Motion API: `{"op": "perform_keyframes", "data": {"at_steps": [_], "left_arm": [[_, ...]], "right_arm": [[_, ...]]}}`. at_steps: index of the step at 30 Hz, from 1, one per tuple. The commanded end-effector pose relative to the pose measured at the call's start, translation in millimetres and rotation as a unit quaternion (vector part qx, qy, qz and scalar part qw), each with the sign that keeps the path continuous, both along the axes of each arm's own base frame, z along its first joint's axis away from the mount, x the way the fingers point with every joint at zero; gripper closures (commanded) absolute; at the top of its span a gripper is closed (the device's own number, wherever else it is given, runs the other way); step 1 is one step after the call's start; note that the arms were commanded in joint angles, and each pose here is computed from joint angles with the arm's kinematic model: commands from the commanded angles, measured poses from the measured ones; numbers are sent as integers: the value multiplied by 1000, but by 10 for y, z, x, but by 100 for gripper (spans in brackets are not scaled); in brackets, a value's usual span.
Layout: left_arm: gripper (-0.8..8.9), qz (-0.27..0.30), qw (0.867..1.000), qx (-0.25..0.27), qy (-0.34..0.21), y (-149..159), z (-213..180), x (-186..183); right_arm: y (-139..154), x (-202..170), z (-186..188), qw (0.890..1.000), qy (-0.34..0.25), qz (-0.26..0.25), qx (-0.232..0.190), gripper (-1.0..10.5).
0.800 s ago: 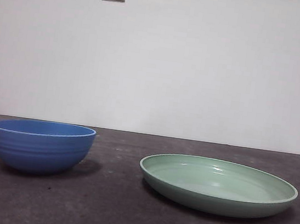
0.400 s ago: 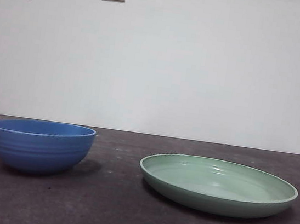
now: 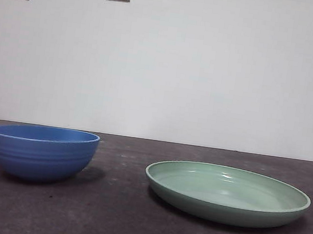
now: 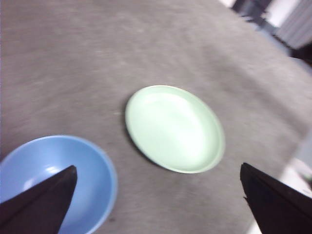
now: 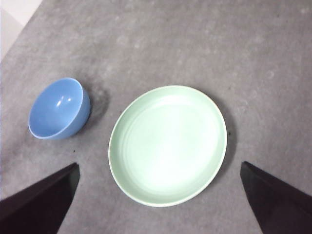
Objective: Pick up the blue bowl, put it on the green plate, put it on desk
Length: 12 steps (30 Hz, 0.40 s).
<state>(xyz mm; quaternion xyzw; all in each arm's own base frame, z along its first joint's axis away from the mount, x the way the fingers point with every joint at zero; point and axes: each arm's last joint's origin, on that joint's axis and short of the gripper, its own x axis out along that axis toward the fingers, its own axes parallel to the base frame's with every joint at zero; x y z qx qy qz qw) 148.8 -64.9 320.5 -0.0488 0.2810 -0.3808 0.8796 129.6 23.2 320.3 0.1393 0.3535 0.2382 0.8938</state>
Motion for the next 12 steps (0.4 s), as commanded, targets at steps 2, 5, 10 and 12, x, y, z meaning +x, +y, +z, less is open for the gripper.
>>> {"op": "perform_keyframes", "data": {"at_steps": [2, 5, 10, 12], "left_arm": [[225, 85, 996, 30, 20, 21, -13, 84], [225, 119, 990, 55, 50, 33, -101, 171], [225, 133, 983, 74, 106, 23, -280, 371], [225, 139, 978, 82, 132, 18, -374, 472]], "right_arm": [[4, 3, 45, 1000, -12, 11, -11, 387], [4, 2, 43, 1000, -10, 11, -11, 387], [4, 2, 43, 1000, -10, 11, -11, 387], [4, 2, 43, 1000, -10, 11, -11, 387]]}}
